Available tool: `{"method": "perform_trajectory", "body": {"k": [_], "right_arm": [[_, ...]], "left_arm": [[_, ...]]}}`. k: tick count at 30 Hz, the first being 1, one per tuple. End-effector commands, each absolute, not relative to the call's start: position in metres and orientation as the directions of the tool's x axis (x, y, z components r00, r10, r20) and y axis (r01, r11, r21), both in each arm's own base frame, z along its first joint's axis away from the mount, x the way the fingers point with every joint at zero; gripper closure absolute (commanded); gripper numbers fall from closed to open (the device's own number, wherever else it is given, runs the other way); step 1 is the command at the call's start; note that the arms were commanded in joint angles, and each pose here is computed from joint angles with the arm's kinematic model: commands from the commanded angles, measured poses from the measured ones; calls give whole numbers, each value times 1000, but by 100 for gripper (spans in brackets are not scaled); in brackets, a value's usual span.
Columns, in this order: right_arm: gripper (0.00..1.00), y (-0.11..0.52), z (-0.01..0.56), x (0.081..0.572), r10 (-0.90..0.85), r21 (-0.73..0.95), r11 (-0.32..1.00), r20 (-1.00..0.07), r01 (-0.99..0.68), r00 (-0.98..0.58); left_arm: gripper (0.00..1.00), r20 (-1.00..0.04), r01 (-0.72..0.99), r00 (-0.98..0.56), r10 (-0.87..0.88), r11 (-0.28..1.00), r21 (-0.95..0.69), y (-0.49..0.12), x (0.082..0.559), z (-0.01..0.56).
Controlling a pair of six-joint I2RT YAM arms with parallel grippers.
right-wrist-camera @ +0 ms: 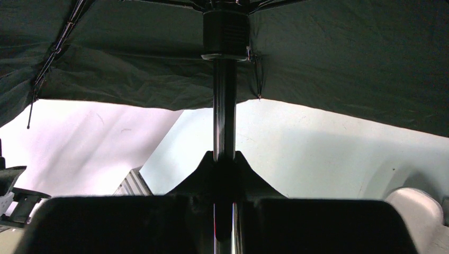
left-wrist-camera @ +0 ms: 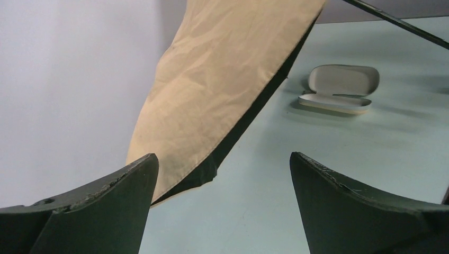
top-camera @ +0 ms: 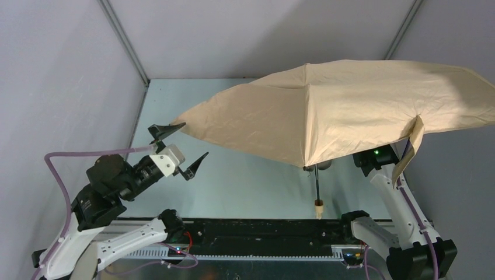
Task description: Open the umbrella
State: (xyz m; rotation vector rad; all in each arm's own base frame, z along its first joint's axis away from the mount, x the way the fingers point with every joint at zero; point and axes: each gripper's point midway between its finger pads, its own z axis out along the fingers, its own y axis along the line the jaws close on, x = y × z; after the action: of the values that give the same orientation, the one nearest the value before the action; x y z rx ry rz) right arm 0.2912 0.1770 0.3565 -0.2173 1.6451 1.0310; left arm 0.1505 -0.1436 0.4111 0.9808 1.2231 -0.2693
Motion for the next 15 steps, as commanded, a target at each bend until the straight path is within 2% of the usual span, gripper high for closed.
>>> {"method": "perform_trajectory", "body": {"k": [1,3,9,11,12,13,14,15], "right_arm": [[100,176,408,277,373,412,576,-901,-706,-221],[100,176,408,277,373,411,575,-901,-707,-220],[100,176,408,276,370,407,575,-903,-710,-218],[100,176,408,276,368,405,576,-904,-710,-218],[100,176,407,276,367,406,578,-904,-708,-218],[100,175,406,276,366,406,581,-905,-706,-219],[100,174,406,277,368,406,588,-905,-699,-216],[100,174,406,277,366,402,592,-906,-698,-212]], "left_arm": [[0,-871,570,377,315,663,486,-137,167,428],[0,-864,542,402,303,683,491,-137,171,436],[24,-851,509,425,308,696,506,-144,181,446],[36,-849,501,419,321,698,512,-145,185,446],[47,-849,496,415,326,702,512,-144,186,445],[53,-849,494,414,328,703,512,-144,187,445],[63,-849,489,415,327,707,511,-144,187,445],[68,-850,487,415,324,710,508,-143,187,446]]}}
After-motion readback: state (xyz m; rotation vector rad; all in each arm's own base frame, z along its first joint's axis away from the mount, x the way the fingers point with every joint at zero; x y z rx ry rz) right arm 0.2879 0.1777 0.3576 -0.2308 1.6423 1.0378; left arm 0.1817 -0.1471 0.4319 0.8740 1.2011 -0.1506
